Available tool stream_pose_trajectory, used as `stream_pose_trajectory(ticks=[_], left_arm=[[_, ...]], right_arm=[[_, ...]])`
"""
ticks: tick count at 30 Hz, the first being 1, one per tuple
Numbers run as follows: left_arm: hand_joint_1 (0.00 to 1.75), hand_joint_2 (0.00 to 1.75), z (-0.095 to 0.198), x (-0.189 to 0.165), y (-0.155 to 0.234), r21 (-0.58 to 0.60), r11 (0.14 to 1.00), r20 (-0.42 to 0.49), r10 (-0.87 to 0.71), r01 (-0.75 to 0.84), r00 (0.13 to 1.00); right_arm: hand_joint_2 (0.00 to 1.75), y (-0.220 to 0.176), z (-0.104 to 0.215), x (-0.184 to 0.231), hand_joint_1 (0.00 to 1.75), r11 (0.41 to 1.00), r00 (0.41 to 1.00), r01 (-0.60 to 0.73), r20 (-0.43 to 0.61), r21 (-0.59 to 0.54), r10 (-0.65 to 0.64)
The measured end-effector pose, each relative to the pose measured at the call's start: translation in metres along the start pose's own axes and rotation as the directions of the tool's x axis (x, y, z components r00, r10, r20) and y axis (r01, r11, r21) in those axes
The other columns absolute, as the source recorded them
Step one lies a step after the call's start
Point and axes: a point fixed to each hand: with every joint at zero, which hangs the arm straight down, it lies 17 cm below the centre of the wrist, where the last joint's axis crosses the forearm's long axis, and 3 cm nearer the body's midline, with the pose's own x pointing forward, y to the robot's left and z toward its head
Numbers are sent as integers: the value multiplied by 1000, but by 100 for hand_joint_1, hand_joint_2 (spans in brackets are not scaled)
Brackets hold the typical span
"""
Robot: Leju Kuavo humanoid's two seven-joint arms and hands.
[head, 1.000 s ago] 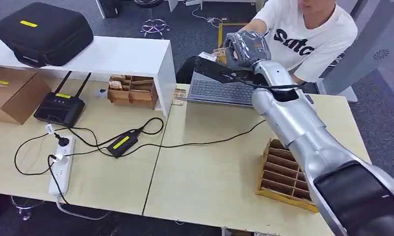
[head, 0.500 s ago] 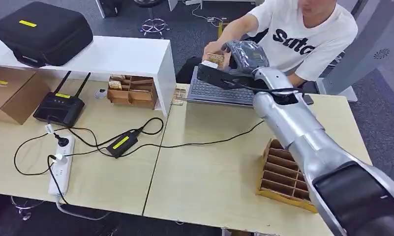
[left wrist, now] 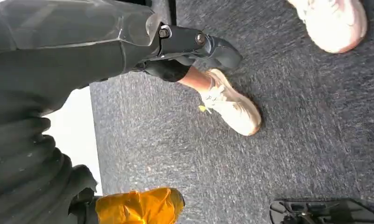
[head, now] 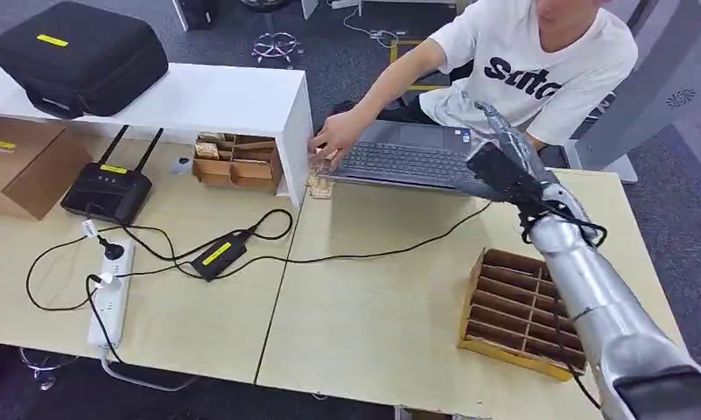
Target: Pass the card to the sensor for recognition and then transmit it.
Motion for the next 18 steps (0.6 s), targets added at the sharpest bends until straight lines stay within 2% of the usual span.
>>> stream_pose_trajectory(ticks=[2,4,7,10,18], left_arm=[[0,175,-1,-6,1,2,1000,-5,15,-15,1000],[0,175,-1,-9,2,3,1000,-8,27,-27,1000],[0,175,-2,-10,3,3,999,-10,47,-47,999],[0,175,-2,-10,4,5,998,-12,61,-61,998],[0,175,-2,-12,7,8,996,-17,93,-93,996]], right_arm=[[175,-17,25,-18,0,991,992,126,-8,-38,-127],[175,-36,55,-40,0,958,962,271,-7,-90,-272],[175,-68,98,-69,0,879,899,434,31,-198,-437],[175,-104,149,-98,0,768,825,554,91,-321,-558],[175,-193,264,-146,0,488,712,662,275,-568,-645]])
